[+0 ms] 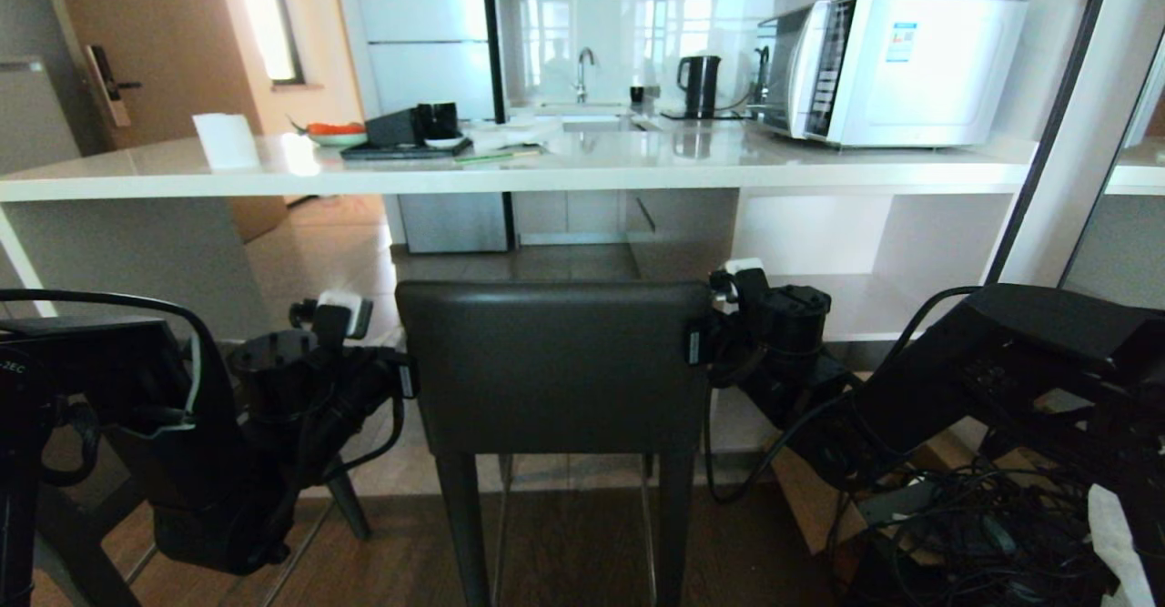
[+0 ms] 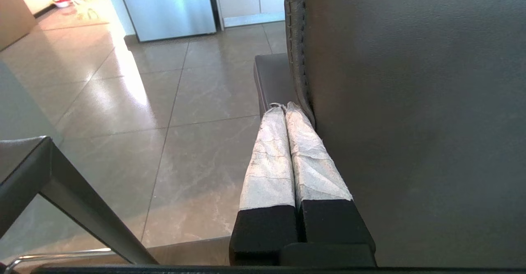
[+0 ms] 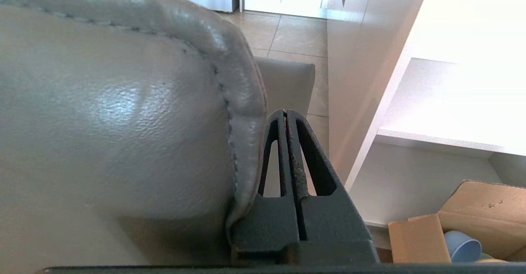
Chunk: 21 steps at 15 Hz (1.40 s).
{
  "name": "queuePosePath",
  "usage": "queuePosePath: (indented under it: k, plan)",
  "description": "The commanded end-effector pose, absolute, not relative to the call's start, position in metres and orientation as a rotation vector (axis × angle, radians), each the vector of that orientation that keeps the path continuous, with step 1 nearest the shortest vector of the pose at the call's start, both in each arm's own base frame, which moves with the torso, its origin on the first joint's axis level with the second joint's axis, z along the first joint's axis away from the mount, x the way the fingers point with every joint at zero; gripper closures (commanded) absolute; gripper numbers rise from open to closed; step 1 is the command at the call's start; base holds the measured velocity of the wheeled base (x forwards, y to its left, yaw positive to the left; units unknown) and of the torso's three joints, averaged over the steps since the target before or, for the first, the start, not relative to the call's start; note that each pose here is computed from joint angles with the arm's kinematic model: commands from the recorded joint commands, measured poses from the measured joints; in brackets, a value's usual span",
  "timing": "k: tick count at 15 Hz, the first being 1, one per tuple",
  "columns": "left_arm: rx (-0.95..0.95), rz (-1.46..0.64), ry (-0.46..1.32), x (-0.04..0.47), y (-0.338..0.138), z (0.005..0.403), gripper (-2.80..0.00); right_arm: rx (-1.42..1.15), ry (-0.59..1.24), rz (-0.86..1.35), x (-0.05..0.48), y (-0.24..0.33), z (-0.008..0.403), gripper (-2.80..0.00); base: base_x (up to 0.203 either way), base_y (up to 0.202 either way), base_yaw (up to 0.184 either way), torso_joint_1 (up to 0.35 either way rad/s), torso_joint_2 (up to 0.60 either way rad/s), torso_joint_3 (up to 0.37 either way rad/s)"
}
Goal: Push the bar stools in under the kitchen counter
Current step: Push the gray chair back under the dining table
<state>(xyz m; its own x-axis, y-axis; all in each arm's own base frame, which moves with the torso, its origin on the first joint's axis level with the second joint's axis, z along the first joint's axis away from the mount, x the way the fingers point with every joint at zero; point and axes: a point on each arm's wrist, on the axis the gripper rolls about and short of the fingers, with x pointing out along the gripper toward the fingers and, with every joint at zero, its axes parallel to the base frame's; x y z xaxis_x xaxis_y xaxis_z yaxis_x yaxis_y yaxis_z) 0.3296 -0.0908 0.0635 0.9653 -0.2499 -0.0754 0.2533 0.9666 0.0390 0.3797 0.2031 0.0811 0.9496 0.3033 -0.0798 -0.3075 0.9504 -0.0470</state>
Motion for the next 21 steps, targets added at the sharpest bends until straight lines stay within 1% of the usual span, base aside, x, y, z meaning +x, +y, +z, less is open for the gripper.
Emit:
queuePosePath:
  k: [1, 3, 4, 21]
  plan:
    - [0.048, -0.251, 0.063, 0.3294, -0.0902, 0.0644, 0.00, -0.061, 0.072, 0.308, 0.3795, 0.2032, 0.0800, 0.00, 0.000, 0.000, 0.000, 0.000, 0.00, 0.000]
    - [0.048, -0.250, 0.063, 0.3298, -0.0898, 0.0642, 0.00, -0.061, 0.072, 0.308, 0.3795, 0.2032, 0.0800, 0.00, 0.000, 0.000, 0.000, 0.000, 0.00, 0.000]
    - [0.048, -0.248, 0.063, 0.3299, -0.0897, 0.0642, 0.00, -0.061, 0.072, 0.308, 0.3795, 0.2032, 0.0800, 0.00, 0.134, 0.000, -0.002, -0.015, -0.01, 0.011]
    - [0.049, -0.247, 0.070, 0.3302, -0.0888, 0.0621, 0.00, -0.063, 0.073, 0.306, 0.3792, 0.2029, 0.0795, 0.00, 0.188, 0.000, 0.001, 0.002, 0.00, 0.004]
